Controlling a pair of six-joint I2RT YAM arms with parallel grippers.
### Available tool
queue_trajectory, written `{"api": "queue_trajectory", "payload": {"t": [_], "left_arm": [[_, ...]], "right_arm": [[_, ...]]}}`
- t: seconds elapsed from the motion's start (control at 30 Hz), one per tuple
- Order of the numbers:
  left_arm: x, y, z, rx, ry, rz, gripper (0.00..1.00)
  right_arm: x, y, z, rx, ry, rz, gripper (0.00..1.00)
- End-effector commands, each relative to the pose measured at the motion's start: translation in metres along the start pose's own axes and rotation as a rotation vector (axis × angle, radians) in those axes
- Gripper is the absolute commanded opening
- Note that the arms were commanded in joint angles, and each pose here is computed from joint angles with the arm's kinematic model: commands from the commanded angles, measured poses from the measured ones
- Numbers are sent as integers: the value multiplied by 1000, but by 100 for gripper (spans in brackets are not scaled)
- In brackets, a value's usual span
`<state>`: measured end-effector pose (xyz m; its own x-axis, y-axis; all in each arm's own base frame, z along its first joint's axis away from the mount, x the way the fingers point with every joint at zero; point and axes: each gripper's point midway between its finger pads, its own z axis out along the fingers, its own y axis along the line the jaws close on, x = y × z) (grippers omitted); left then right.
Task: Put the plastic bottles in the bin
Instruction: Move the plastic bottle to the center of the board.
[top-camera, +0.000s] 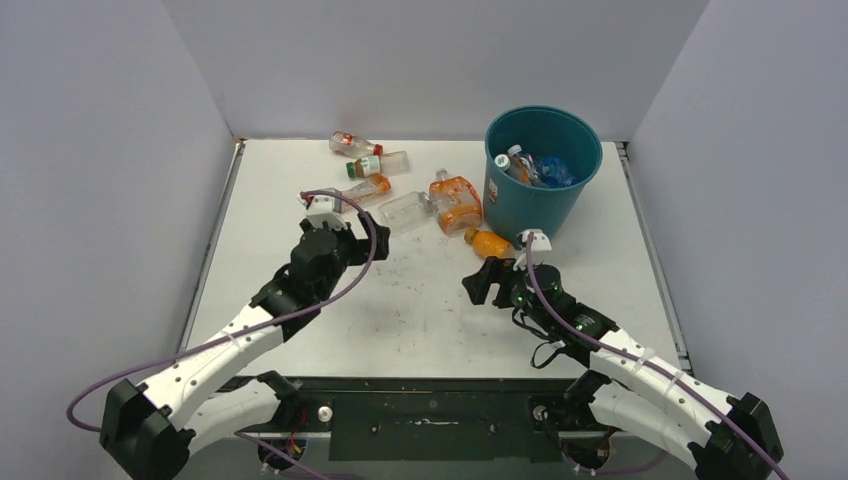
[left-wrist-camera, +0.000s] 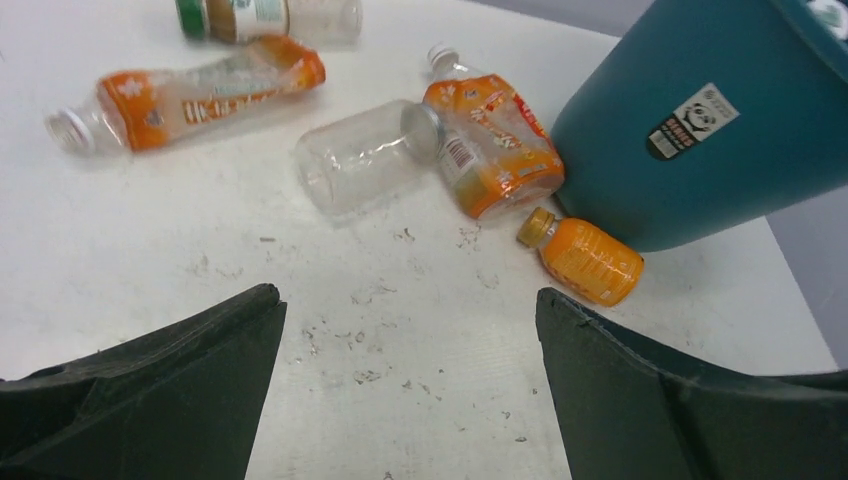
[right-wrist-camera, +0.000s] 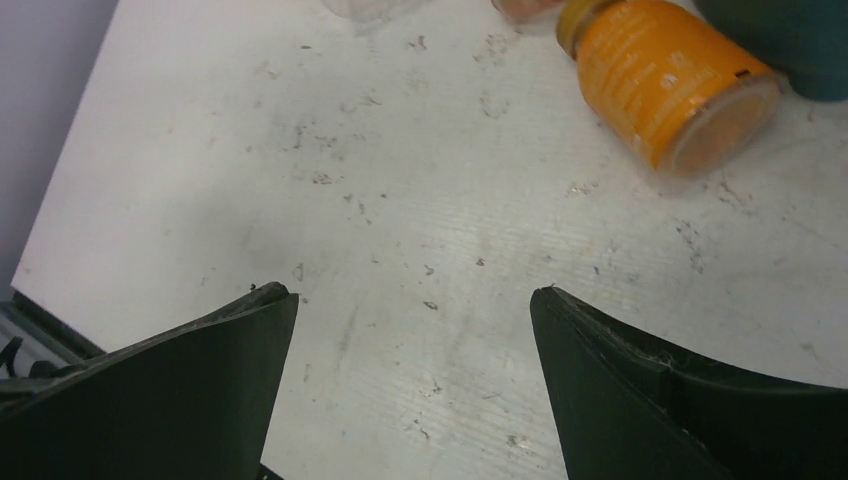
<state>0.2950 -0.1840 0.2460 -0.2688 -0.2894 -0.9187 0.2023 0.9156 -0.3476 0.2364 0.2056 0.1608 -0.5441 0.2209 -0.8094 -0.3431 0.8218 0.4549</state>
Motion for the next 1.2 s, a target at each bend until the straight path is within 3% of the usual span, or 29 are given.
{"api": "queue_trajectory", "payload": {"t": [0.0, 0.1, 0.17, 0.3, 0.47, 0.57, 0.87, 1.17], "left_arm": [[19, -8, 25, 63, 100, -311, 96], [21, 5, 49, 37, 112, -339, 96], [13, 7, 66, 10, 121, -274, 96], [5, 10, 100, -7, 186, 4, 96], [39, 17, 134, 69, 439, 422, 97], [54, 20, 145, 124, 549, 562, 96], [59, 29, 180, 126, 577, 806, 96], [77, 37, 208, 116, 617, 879, 96]], "right_arm": [[-9, -20, 6, 103, -115, 112, 90], [5, -33, 6, 133, -111, 114, 90], [10, -34, 6, 125, -106, 114, 90], [19, -33, 3, 94, -95, 102, 90], [23, -26, -1, 48, -84, 91, 90], [24, -18, -5, 8, -71, 87, 90], [24, 0, -16, -54, -1, 50, 90], [13, 4, -29, -59, -25, 62, 90]]}}
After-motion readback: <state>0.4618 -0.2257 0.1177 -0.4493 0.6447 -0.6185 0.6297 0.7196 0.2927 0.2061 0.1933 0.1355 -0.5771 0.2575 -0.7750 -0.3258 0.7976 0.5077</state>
